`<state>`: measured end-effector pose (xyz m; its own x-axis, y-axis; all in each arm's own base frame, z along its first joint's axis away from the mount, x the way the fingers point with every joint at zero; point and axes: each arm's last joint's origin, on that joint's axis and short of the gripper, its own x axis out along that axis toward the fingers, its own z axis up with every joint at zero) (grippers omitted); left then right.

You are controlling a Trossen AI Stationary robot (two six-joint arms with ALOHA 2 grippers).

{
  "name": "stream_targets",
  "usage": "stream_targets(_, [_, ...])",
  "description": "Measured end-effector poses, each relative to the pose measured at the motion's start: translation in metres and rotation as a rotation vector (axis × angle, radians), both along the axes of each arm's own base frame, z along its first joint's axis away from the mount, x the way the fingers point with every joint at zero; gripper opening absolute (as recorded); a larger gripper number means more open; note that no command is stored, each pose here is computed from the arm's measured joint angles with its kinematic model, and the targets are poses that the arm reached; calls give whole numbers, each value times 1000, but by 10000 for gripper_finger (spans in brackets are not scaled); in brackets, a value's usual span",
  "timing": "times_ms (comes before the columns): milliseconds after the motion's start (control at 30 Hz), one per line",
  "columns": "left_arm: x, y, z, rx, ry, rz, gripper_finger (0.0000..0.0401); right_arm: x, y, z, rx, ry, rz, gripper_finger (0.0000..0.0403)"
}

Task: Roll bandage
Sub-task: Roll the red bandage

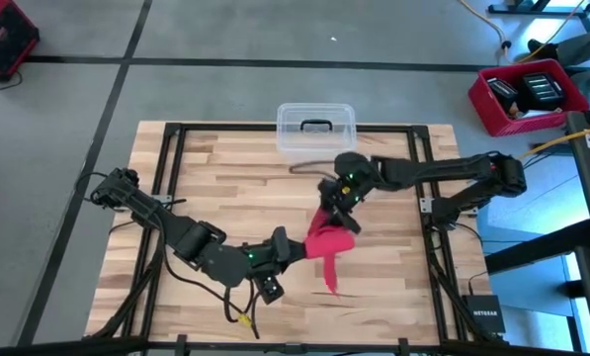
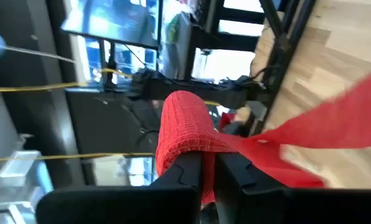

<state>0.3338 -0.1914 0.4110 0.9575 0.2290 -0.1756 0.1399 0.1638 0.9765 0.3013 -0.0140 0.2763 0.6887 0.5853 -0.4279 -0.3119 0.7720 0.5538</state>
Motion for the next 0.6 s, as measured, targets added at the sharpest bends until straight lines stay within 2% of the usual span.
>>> stream_targets(133, [0,5,-9,-65,55,40,10,-7,-15,13,50,173,-84,221])
stream_targets(267, [0,17,-22,-182,129,132,7,-11,-24,24,32,247,-184,239])
stream_targets(400, [0,30,-46,-248,210,234,5,-11,-28,34,22,268,-269,240])
stream_targets(600, [3,46,-77,-304,276,340,13,-11,-28,57,53,259,-302,237])
